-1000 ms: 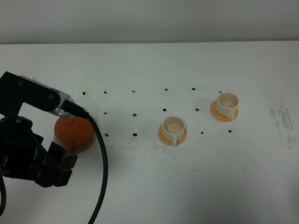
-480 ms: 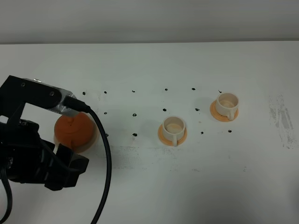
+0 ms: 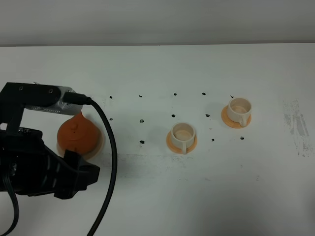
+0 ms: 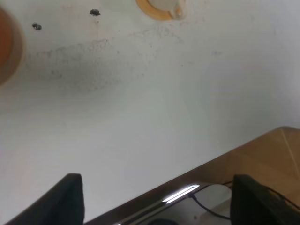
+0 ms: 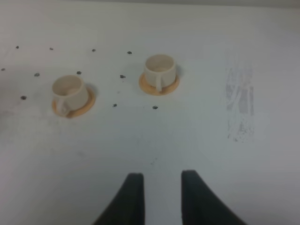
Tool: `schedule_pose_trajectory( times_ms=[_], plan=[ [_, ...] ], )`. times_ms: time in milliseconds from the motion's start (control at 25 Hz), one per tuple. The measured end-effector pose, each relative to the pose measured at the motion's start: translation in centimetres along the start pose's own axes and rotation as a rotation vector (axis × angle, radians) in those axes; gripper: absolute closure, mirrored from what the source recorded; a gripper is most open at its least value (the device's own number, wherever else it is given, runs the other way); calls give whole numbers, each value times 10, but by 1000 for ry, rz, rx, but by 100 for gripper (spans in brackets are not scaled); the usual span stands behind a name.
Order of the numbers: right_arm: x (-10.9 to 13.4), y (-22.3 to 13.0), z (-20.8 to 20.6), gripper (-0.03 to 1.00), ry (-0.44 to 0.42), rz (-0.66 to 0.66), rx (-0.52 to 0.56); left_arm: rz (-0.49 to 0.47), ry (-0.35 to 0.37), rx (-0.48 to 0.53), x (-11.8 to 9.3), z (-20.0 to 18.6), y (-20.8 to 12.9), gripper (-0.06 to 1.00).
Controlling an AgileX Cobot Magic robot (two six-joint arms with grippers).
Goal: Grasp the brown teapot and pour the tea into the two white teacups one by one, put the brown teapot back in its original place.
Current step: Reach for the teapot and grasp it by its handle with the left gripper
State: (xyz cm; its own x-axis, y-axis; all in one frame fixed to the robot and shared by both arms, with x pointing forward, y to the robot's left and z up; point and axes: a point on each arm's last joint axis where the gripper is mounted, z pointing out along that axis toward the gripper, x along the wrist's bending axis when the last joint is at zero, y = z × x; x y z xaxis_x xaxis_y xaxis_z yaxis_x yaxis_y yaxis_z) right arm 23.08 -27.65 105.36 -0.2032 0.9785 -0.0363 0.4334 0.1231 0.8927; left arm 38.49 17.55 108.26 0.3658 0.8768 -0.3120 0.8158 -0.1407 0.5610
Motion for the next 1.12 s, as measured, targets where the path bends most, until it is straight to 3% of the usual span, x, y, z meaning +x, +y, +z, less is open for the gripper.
schedule_pose_trajectory(
  times_ms=[200,560,1040,1120],
  plan=[
    [0,0,0,75,0,0,0,-75,5,3,0,0,0,28],
    [0,0,0,75,0,0,0,-285,164,-1,23,-2,1,28],
    [0,0,0,75,0,0,0,-358,269,26,43,15,10,28],
    [0,0,0,75,0,0,0,-336,281,45,46,23,11,28]
  ],
)
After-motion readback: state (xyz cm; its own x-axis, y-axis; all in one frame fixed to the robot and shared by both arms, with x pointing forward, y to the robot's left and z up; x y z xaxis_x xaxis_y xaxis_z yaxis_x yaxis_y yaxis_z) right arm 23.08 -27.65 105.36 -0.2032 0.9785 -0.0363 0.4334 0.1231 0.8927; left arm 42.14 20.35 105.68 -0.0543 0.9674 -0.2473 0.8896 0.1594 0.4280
